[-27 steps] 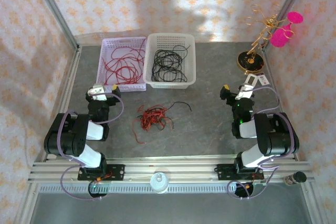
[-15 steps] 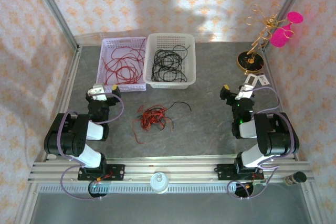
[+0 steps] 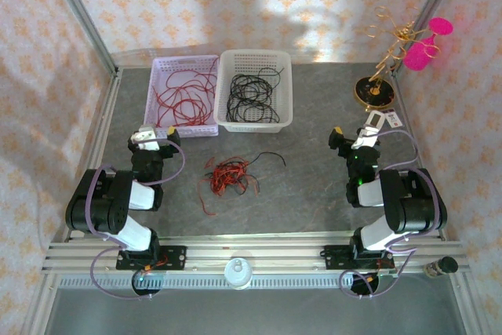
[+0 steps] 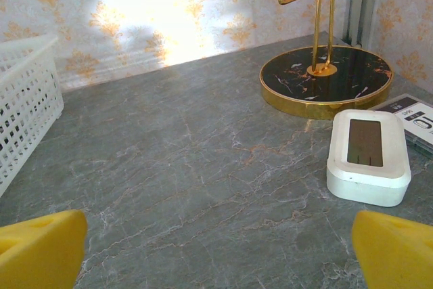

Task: Untangle the cables

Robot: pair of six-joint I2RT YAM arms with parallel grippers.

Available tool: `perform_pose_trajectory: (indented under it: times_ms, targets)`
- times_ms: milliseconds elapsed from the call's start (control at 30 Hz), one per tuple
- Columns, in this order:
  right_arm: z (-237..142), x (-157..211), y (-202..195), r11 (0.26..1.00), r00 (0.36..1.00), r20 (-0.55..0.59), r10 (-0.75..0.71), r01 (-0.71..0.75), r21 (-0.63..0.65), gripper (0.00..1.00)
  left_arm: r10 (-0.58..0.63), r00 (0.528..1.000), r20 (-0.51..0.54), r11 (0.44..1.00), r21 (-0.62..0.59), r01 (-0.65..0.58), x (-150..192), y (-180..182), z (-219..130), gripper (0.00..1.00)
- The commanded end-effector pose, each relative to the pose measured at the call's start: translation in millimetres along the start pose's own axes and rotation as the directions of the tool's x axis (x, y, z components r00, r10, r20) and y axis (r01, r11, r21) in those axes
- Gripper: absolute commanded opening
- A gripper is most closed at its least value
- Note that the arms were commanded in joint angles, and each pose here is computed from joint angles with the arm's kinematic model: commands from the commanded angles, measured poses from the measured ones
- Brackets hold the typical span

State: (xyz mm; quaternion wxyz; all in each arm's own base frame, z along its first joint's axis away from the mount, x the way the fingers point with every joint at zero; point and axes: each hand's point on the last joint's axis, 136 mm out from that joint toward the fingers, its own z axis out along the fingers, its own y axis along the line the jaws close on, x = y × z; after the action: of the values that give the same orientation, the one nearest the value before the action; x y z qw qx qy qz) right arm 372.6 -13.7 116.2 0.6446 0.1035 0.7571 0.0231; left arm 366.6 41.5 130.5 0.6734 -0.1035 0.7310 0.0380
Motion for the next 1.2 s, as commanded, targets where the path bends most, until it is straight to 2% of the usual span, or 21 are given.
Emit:
perform_pose_trajectory:
  times_ms: [0, 533, 600, 700, 833, 867, 933, 1067, 1167]
  targets:
    - [1.4, -8.4, 0.5, 1.0, 0.999, 0.029, -0.018, 0.018, 0.007, 0.99, -0.016, 1.0, 0.01, 1.0, 0.008, 0.016, -4.1, -1.3, 2.6, 0.99]
    - [1.7, -8.7, 0.2, 1.0, 1.0, 0.028, -0.013, 0.013, 0.004, 1.0, -0.015, 1.0, 0.009, 1.0, 0.006, 0.015, -4.3, -1.3, 3.1, 0.99]
    - [2.5, -7.3, 0.1, 1.0, 1.0, 0.022, -0.012, 0.011, 0.003, 1.0, -0.018, 0.999, 0.027, 1.0, 0.004, 0.018, -6.4, -0.5, -0.8, 0.99]
    - [0.1, -9.6, 0.6, 1.0, 0.999, 0.033, -0.013, 0.013, -0.002, 0.99, -0.024, 0.994, 0.108, 1.0, 0.006, 0.024, -20.7, 0.0, -17.5, 0.99]
    - [-8.1, -24.4, 9.3, 0.999, 0.997, 0.059, -0.05, 0.049, 0.018, 0.99, -0.039, 0.993, 0.107, 0.996, -0.073, 0.047, -30.2, 11.5, -28.8, 0.99]
    - [-7.6, -26.8, 10.1, 0.999, 0.999, 0.032, -0.044, 0.043, 0.033, 0.99, -0.045, 0.994, 0.1, 0.994, -0.096, 0.055, -32.7, 15.1, -29.9, 0.99]
    - [-7.2, -32.2, 5.4, 0.997, 1.0, 0.003, 0.006, -0.006, 0.079, 0.99, -0.064, 0.995, 0.077, 0.986, -0.146, 0.075, -34.5, 22.2, -29.7, 0.99]
    - [-28.8, -54.0, -14.0, 0.965, 0.99, 0.06, 0.13, -0.14, 0.222, 1.0, -0.046, 0.999, 0.011, 0.97, -0.237, 0.048, -38.8, 27.4, -30.4, 0.99]
    - [-35.7, -63.7, -2.9, 0.958, 0.974, 0.023, 0.228, -0.228, 0.174, 1.0, -0.137, 0.99, -0.022, 0.963, -0.235, 0.128, -43.0, 23.7, -30.3, 0.99]
